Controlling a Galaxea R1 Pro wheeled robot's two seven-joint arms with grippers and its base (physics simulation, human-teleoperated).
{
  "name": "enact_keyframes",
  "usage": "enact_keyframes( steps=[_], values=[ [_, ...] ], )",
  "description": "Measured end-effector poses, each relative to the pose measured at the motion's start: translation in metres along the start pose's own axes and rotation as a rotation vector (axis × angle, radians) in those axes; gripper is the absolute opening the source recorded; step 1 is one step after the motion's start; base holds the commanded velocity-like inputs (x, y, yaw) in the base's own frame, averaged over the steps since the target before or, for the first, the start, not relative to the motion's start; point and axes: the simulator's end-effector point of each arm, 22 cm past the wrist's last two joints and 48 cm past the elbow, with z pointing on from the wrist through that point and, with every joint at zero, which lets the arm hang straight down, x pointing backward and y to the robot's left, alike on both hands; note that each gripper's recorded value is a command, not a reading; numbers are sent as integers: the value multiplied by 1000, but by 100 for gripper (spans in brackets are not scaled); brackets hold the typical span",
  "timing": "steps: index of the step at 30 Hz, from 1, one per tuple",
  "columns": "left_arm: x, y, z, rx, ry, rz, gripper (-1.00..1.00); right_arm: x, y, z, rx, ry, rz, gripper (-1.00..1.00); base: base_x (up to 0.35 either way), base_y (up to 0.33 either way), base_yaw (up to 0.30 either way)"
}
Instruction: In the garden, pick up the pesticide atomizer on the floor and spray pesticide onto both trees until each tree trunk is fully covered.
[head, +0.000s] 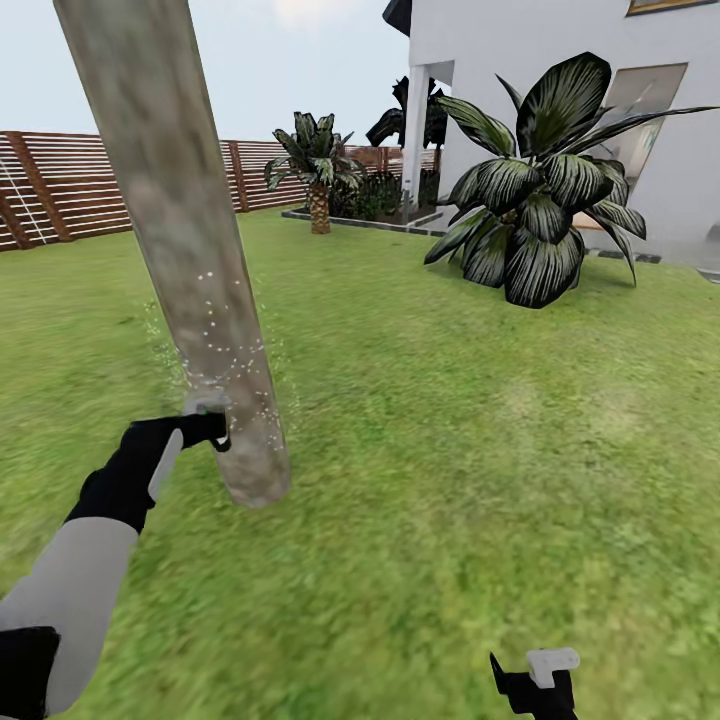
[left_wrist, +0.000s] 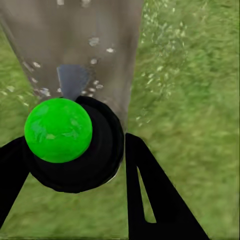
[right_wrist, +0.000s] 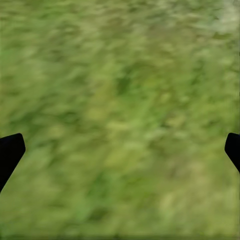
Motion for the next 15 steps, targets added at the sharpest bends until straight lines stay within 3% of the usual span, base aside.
enact_keyframes(
  steps=[5, 7, 9, 15],
  values=[
    [56, 12, 27, -21, 40, -13, -100, 0, 0, 0, 0, 0, 0, 100, 0, 0, 0],
    [71, 14, 31, -26, 62, -18, -100, 0, 0, 0, 0, 0, 0, 100, 0, 0, 0],
    [79, 18, 36, -34, 36, -16, -100, 0, 0, 0, 0, 0, 0, 100, 0, 0, 0],
    [118, 19, 40, -38, 84, -21, -100, 0, 0, 0, 0, 0, 0, 100, 3, -1, 0]
  ],
)
